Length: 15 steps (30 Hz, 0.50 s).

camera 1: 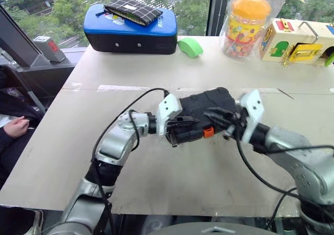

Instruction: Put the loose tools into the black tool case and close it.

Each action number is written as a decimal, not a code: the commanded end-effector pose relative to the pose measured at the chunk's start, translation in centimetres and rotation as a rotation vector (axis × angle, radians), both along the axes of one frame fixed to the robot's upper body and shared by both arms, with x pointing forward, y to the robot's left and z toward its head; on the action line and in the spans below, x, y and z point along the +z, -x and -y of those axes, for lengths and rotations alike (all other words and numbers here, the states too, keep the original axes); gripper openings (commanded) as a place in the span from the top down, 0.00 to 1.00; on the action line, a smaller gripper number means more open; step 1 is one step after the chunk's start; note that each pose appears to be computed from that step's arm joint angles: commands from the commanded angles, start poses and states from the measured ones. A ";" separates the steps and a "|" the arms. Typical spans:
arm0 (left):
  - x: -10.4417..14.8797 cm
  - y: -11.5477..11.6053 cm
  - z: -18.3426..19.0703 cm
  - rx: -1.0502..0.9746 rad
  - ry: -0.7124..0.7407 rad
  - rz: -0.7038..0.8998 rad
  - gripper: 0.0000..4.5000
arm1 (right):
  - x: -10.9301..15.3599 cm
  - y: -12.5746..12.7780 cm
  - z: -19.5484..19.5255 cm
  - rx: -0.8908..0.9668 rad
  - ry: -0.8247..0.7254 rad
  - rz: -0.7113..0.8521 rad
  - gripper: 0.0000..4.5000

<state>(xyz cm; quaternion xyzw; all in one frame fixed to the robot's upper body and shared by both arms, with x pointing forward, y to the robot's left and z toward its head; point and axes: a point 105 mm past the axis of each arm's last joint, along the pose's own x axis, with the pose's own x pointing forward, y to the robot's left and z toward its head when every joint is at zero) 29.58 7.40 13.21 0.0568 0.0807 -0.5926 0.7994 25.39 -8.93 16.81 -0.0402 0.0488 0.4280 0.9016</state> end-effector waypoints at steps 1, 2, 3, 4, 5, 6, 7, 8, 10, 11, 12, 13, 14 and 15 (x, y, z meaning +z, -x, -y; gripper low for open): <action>2.2 1.7 -2.5 0.068 0.084 -0.020 0.69 | 0.5 1.6 2.9 -0.002 0.029 0.069 0.44; 2.4 2.3 -3.3 0.084 0.087 -0.023 0.63 | 0.0 2.2 4.1 -0.001 0.063 0.054 0.37; 2.5 3.0 -4.0 0.095 0.084 -0.028 0.56 | -0.6 3.0 5.2 0.001 0.105 0.035 0.31; 2.6 3.6 -4.9 0.110 0.074 -0.027 0.47 | -1.1 3.7 6.4 0.001 0.150 0.016 0.21; 2.5 4.2 -5.7 0.128 0.061 -0.030 0.38 | -1.6 4.6 7.5 0.003 0.180 -0.007 0.11; 2.4 4.6 -6.4 0.143 0.050 -0.035 0.27 | -1.7 5.2 8.3 0.003 0.192 -0.022 0.00; 2.3 5.0 -7.1 0.165 0.039 -0.045 0.17 | -1.7 5.8 9.3 -0.009 0.196 -0.027 0.00; 2.1 5.5 -8.0 0.185 0.024 -0.054 0.06 | -1.6 6.3 10.1 -0.019 0.202 -0.030 0.00; 1.1 7.2 -9.9 0.239 -0.033 -0.081 0.03 | -1.6 7.6 12.5 -0.068 0.244 -0.023 0.00; 0.8 7.9 -10.6 0.255 -0.050 -0.093 0.03 | -1.7 8.3 13.2 -0.077 0.250 -0.034 0.00; 0.6 8.4 -11.0 0.263 -0.064 -0.103 0.03 | -1.7 8.8 13.7 -0.081 0.253 -0.044 0.00; 0.2 8.9 -11.5 0.274 -0.088 -0.108 0.03 | -1.8 9.4 14.4 -0.097 0.269 -0.037 0.00; -0.1 9.3 -11.9 0.281 -0.106 -0.110 0.03 | -1.8 9.8 15.0 -0.108 0.284 -0.030 0.00; -0.4 9.6 -12.2 0.292 -0.116 -0.119 0.03 | -1.8 10.1 15.4 -0.116 0.292 -0.028 0.00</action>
